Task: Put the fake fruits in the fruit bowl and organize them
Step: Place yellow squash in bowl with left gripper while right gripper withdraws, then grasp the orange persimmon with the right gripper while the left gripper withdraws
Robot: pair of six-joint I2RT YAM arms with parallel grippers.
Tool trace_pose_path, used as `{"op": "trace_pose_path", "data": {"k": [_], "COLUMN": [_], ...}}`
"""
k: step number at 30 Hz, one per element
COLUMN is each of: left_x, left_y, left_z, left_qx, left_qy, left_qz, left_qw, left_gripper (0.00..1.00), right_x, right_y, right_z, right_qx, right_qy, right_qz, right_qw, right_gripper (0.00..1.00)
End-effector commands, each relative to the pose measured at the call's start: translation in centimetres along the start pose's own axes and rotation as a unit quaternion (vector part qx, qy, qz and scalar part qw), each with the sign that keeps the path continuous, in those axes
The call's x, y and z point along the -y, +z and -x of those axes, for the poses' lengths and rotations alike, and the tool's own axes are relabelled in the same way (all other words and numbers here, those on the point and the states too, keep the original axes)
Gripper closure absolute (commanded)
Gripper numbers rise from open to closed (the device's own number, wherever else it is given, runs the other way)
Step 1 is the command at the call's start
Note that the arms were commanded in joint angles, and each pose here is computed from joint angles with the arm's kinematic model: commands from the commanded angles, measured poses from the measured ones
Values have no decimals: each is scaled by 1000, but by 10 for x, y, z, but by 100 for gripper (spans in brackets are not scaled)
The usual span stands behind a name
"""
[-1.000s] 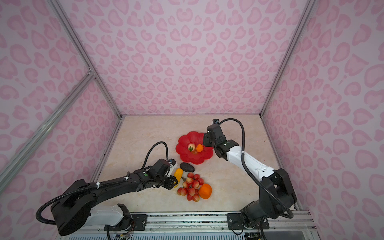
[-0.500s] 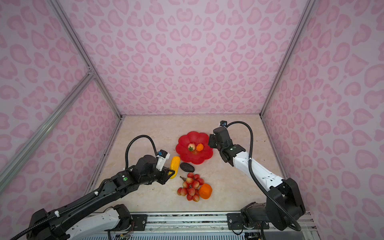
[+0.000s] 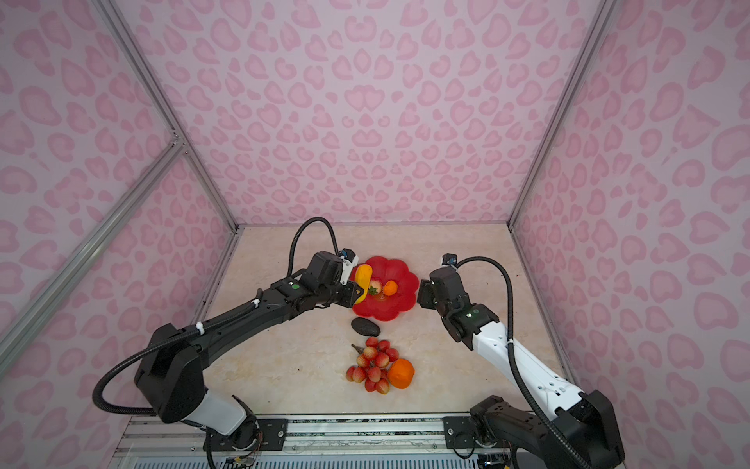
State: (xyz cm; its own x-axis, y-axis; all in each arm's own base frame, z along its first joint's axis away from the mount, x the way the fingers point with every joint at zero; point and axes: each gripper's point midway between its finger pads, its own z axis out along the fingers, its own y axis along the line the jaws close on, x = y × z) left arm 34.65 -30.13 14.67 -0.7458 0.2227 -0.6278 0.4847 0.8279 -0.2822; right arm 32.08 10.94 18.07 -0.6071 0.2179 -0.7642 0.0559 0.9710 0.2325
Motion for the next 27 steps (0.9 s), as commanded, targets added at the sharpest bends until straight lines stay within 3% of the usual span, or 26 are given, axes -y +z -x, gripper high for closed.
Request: {"op": "trace_pose_path", "data": {"k": [1,7,14,19,27], "left_x": [-4,-13,-9,-2,1], "left_y": [24,51,52,23,-73], "left_z": [1,-14,-10,24,89], "left_qx": [-18,-44,-39,17,182], "left_qy": [-11,-41,-55,-47,-33], "left_qz": [1,6,-4,-7,17], "left_qw": [1000,998,998,999,982], "left_gripper": [87,82,47,38,31], "right_x": [9,23,7,-26,-41], "right_y": [-6,-17,-22,-34,-50], "right_z": [-19,-42,-82,-119,-179], "right_qx": [-22,-38,-105,-146,-207], "right_qy": [5,7,-39,-83,-85], "right_qz": [-1,-7,18,59,88], "right_qw": [1000,999,994,984,971], "right_gripper": [30,30,27,18,14]}}
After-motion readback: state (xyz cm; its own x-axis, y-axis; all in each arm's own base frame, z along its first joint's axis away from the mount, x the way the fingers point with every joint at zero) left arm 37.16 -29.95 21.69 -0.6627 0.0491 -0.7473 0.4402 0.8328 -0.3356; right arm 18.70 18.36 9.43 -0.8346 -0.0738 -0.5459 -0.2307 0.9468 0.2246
